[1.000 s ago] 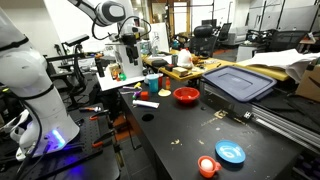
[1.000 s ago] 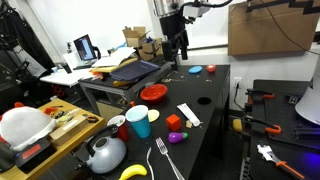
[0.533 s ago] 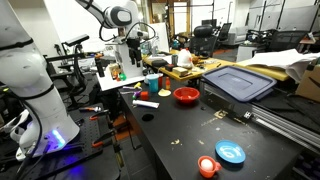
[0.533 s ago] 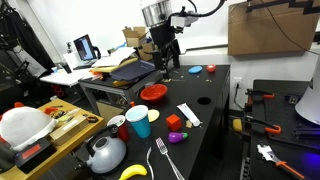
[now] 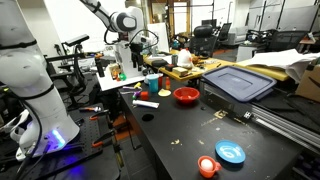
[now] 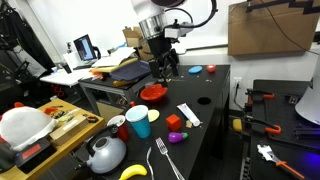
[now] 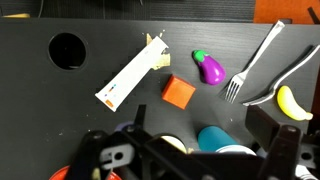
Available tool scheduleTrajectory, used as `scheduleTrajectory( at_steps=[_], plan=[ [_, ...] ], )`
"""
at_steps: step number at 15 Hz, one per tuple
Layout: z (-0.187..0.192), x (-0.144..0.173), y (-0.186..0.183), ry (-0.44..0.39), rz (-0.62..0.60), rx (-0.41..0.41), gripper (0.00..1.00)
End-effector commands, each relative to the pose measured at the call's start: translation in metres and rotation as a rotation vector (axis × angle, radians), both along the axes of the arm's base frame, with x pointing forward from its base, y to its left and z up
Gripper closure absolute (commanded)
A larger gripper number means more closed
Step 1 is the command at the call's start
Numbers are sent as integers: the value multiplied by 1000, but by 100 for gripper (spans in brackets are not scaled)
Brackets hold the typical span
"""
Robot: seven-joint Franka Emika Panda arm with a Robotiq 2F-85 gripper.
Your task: Place the red cube on the blue plate
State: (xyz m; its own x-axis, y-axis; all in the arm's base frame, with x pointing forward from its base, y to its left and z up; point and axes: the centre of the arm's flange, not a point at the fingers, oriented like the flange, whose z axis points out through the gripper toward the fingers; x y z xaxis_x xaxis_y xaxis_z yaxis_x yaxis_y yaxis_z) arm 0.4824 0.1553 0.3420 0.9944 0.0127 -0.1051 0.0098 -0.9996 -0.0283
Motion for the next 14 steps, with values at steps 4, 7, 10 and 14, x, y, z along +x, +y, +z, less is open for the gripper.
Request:
scheduleTrajectory(
  at_steps=[4, 7, 10, 14],
  plan=[
    [-31, 17, -4, 20, -60, 19, 0],
    [-47, 20, -3, 30, -76, 13, 0],
    [-59, 22, -3, 40, -90, 11, 0],
    [-79, 22, -5, 75, -132, 15, 0]
  ],
)
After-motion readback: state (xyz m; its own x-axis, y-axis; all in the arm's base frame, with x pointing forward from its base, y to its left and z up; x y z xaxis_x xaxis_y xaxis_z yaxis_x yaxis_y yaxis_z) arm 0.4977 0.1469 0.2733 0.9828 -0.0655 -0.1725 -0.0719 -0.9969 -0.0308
